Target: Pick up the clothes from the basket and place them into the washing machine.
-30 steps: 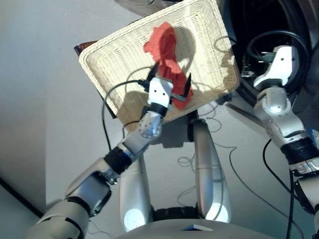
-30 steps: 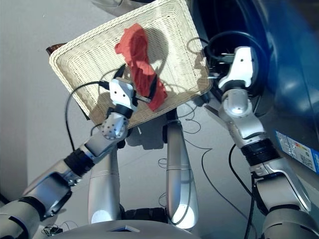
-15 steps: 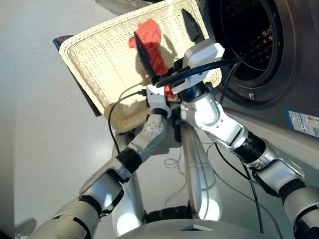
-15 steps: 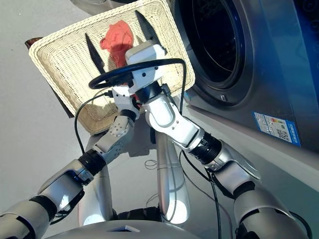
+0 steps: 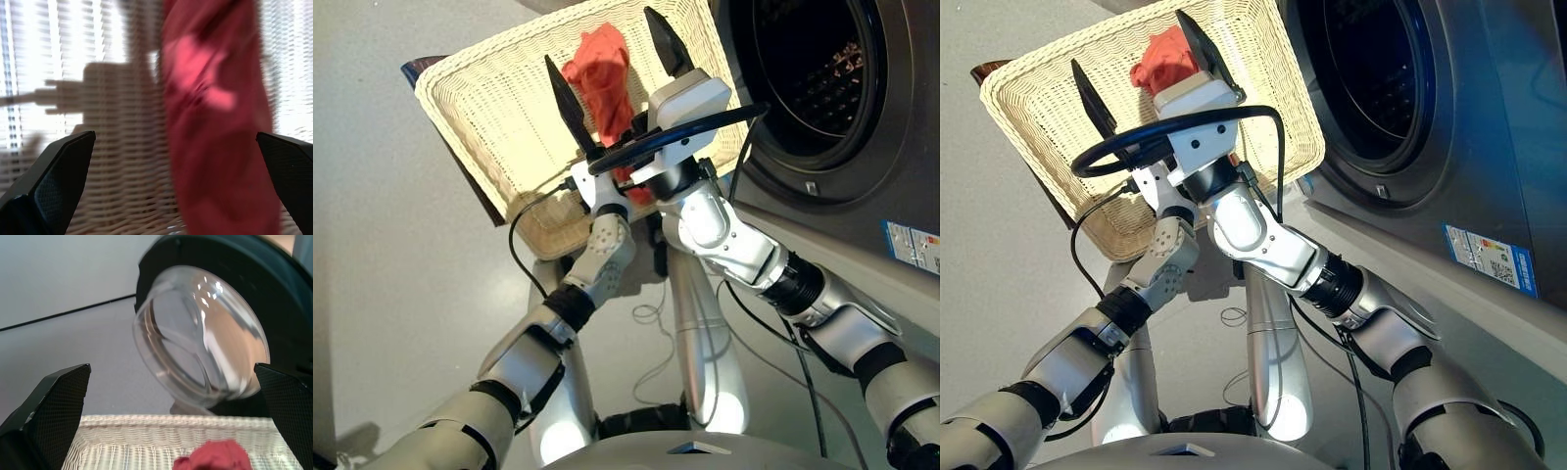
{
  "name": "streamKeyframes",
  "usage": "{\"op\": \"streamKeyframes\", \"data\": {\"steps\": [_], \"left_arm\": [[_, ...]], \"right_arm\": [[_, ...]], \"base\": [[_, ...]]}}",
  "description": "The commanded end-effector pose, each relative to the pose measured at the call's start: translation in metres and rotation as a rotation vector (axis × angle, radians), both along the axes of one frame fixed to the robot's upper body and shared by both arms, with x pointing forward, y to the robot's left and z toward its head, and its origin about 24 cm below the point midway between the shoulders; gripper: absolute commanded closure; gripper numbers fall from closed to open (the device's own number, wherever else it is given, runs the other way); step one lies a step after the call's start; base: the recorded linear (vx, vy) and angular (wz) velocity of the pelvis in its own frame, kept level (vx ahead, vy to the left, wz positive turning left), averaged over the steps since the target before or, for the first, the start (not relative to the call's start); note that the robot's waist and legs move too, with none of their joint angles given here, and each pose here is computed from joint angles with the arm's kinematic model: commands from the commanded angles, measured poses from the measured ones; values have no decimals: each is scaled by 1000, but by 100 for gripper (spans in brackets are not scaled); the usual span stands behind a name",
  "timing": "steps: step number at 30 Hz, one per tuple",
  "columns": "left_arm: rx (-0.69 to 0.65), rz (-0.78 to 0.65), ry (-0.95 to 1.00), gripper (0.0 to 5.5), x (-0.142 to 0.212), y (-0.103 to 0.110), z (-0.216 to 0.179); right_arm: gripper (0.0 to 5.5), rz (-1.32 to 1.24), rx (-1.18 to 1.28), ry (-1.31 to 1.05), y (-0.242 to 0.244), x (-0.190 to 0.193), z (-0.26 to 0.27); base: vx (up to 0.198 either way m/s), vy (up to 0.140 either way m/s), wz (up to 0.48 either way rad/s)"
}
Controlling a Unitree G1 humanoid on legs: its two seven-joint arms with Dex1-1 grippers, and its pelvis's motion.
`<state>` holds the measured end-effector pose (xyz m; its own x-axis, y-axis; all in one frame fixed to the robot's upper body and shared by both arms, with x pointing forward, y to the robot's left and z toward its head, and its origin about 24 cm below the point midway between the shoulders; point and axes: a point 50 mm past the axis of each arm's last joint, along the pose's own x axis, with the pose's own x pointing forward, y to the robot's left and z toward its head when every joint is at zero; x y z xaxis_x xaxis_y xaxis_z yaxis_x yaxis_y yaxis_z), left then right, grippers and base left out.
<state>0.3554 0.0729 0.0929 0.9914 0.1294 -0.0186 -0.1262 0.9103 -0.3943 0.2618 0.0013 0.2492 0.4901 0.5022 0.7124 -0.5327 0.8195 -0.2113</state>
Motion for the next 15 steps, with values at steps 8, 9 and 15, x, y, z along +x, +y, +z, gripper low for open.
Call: {"op": "streamKeyframes", "data": {"steps": [8,9,15], "left_arm": [[-132,-5,7,0,10,-30,21],[-107,0,10,0,13,-27,21],[-88,43,-17,0,22,-20,35]], "right_arm": [[0,154,51,-168,9,-33,31],[0,153,40,-170,10,-32,30],[0,207,25,-216,13,-44,32]], "base": [[-1,-7,0],[0,0,0],[0,0,0]]}}
